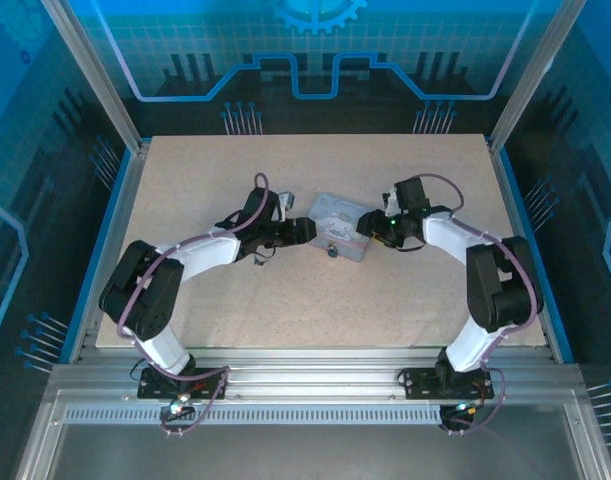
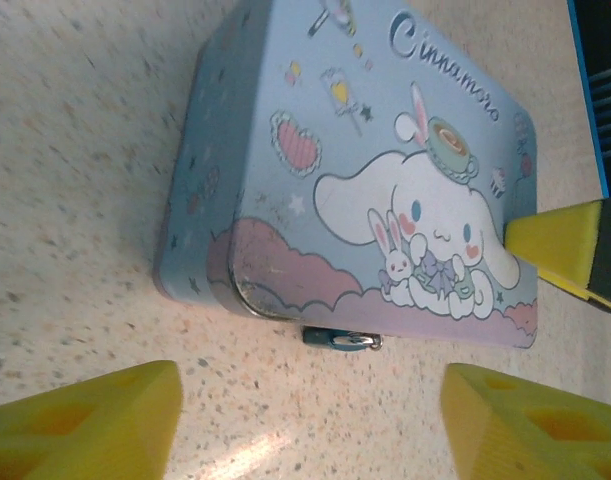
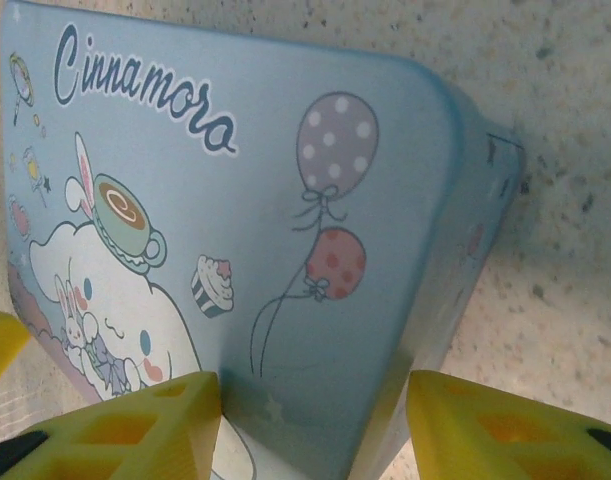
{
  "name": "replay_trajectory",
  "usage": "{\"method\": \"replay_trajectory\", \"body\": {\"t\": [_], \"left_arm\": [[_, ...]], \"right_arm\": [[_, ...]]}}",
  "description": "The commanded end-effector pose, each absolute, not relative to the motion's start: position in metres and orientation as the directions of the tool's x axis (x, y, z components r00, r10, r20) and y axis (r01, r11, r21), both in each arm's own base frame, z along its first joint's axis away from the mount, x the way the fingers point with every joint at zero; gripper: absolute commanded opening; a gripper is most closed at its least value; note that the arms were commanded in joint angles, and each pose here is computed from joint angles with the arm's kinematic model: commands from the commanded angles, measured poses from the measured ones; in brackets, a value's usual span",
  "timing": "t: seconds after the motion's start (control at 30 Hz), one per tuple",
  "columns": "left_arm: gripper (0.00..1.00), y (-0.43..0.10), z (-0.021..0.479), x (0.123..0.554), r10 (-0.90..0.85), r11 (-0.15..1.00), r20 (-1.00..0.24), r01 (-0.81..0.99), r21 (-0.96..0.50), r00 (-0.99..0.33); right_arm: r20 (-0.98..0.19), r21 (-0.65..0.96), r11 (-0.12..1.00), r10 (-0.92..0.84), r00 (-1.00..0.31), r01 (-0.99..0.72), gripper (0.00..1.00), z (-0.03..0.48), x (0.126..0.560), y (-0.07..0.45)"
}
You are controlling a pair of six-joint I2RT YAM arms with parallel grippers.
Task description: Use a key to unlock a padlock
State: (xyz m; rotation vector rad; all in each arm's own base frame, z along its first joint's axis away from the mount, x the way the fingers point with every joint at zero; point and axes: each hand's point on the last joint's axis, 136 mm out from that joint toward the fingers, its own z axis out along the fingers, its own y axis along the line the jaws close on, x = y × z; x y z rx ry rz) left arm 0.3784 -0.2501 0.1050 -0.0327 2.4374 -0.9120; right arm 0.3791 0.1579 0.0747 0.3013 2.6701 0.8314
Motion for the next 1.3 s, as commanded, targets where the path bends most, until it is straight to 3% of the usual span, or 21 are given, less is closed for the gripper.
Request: {"method": "replay_trajectory", "body": {"t": [0.0, 0.3, 0.63, 1.27], "left_arm": [[0.75, -0.237, 0.118, 0.389, -0.215, 0.821, -0.540, 0.148, -0.551, -0.814], [0.73, -0.263, 0.102, 0.422, -0.173, 0.816, -0.469, 0.141, -0.561, -0.866], [0.64, -0.267, 0.108, 0.398, -0.203, 0.769, -0.443, 0.139, -0.625, -0.873], [0.72, -0.236, 0.106, 0.373, -0.221, 0.817, -0.489, 0.114, -0.566, -0.844]], "right_arm": [[-0.231, 0.540, 0.836, 0.256, -0.939, 0.095, 0.55, 0.068, 0.382, 0.160], [-0.235, 0.524, 0.848, 0.228, -0.945, 0.075, 0.56, 0.070, 0.393, 0.169], [-0.225, 0.516, 0.856, 0.177, -0.958, 0.037, 0.57, 0.068, 0.412, 0.184], [-0.232, 0.514, 0.858, 0.145, -0.962, 0.006, 0.58, 0.072, 0.387, 0.205]]}}
